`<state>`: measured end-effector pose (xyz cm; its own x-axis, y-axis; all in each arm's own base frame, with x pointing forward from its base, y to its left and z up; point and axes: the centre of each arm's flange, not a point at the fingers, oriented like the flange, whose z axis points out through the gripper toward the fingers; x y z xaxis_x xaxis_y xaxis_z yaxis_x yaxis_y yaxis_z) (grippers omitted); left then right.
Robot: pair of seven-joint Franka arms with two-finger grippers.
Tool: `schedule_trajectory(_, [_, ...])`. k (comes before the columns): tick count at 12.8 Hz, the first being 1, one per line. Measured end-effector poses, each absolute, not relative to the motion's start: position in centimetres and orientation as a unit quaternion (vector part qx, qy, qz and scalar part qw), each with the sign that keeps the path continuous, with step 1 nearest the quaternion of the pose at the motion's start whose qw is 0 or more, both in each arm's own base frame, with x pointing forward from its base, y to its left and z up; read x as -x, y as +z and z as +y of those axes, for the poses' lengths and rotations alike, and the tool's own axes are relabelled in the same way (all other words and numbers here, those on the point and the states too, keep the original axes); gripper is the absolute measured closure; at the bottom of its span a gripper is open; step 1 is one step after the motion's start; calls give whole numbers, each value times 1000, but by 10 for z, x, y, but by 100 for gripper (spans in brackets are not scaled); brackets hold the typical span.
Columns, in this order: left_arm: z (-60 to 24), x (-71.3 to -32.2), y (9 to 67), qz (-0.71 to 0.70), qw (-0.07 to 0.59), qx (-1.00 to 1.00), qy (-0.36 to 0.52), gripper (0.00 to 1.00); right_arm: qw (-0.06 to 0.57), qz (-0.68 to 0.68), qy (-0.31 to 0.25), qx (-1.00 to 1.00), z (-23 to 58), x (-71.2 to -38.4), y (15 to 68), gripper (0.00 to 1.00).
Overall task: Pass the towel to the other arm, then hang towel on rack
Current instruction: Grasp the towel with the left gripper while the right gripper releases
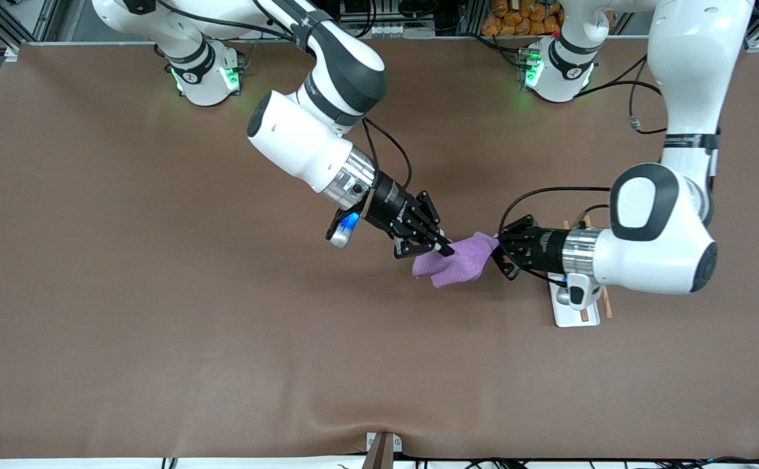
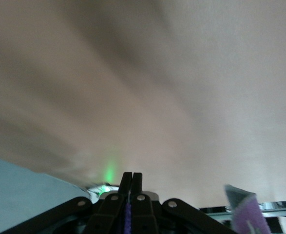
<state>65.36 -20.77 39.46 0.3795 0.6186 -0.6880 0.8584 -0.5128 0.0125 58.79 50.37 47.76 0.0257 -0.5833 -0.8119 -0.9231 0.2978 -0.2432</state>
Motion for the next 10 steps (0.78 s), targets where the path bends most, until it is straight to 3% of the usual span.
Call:
schedule_trajectory(1, [-200, -654, 401, 439, 183, -825, -305, 98, 445, 672, 191, 560, 502, -589, 478, 93])
schedule_trajectory(2, [-192, -653, 412, 416, 178, -845, -286, 98, 446, 674, 190, 558, 500, -591, 479, 86])
schedule_trajectory(7, [-171, -630, 485, 309, 133, -920, -202, 98, 440, 672, 191, 564, 494, -597, 482, 31])
schedule_trajectory(10, [-148, -628, 491, 222, 98, -956, -165, 98, 364, 659, 212, 623, 476, -608, 482, 0])
